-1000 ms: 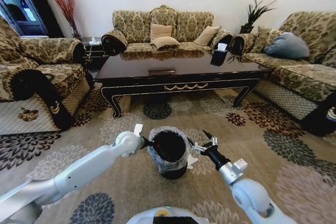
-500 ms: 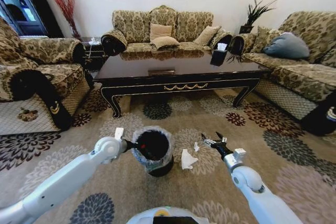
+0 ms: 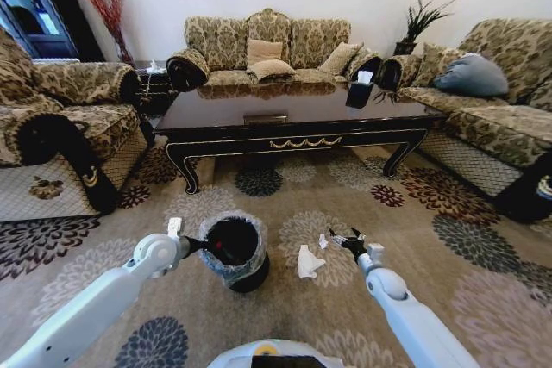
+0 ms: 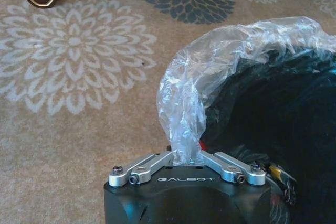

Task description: Move to the front of the table and pick up the trash from the floor, then place it into the trash bin.

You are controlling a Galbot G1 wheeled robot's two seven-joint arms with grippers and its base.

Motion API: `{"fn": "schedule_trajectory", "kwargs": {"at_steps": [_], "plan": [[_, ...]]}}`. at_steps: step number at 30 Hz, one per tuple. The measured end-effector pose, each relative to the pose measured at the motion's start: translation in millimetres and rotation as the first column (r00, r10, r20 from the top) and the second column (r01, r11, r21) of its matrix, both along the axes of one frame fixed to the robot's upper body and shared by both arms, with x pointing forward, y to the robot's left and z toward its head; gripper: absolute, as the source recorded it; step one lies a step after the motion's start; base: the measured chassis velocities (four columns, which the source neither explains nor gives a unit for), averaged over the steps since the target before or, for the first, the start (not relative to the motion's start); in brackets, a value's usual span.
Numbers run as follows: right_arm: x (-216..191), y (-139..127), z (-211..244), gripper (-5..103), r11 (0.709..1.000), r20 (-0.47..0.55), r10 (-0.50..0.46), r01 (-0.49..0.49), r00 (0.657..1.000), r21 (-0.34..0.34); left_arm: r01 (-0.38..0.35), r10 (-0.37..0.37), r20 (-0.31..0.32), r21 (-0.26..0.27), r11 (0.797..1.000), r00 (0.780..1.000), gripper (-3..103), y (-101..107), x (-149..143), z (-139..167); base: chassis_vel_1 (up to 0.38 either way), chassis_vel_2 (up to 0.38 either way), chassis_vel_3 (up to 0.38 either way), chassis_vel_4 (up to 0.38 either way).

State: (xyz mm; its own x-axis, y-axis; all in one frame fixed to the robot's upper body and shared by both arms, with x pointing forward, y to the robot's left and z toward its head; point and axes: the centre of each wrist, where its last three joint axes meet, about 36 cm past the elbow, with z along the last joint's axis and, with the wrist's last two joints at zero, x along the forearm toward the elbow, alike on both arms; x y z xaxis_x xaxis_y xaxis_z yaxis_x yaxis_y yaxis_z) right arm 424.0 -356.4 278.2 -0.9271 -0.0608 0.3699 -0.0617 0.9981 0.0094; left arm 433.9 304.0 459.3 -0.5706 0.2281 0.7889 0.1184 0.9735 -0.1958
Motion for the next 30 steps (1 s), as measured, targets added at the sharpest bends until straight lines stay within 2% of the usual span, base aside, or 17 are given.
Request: {"fn": "schedule_trajectory", "kwargs": {"at_steps": [4, 11, 23, 24, 30], "plan": [[11, 7, -19, 100, 1.0, -0.022, 0.007, -0.007, 1.0, -0.01, -0.011, 0.011, -0.001, 0.0, 1.0, 1.0, 0, 3, -1, 0, 0.0, 0.0, 0.0, 0.0], [21, 29, -52, 100, 0.999, -0.081, -0.002, 0.005, 0.997, 0.033, -0.028, 0.028, -0.006, 0.002, 1.0, 1.0, 0, 9, -1, -2, 0.0, 0.0, 0.0, 0.0], [17, 27, -89, 100, 0.995, -0.164, -0.07, 0.08, 0.984, 0.057, -0.028, 0.028, -0.017, -0.011, 1.0, 0.999, 0, 6, 0, -5, 0.0, 0.0, 0.0, 0.0], [18, 27, -91, 103, 0.995, -0.169, -0.074, 0.085, 0.983, 0.06, -0.027, 0.027, -0.017, -0.014, 1.0, 0.999, 0, 6, 0, -4, 0.0, 0.0, 0.0, 0.0], [21, 30, -101, 96, 0.995, -0.178, -0.074, 0.085, 0.981, 0.059, -0.027, 0.026, -0.018, -0.016, 1.0, 0.999, 0, 6, 0, -3, 0.0, 0.0, 0.0, 0.0]]}}
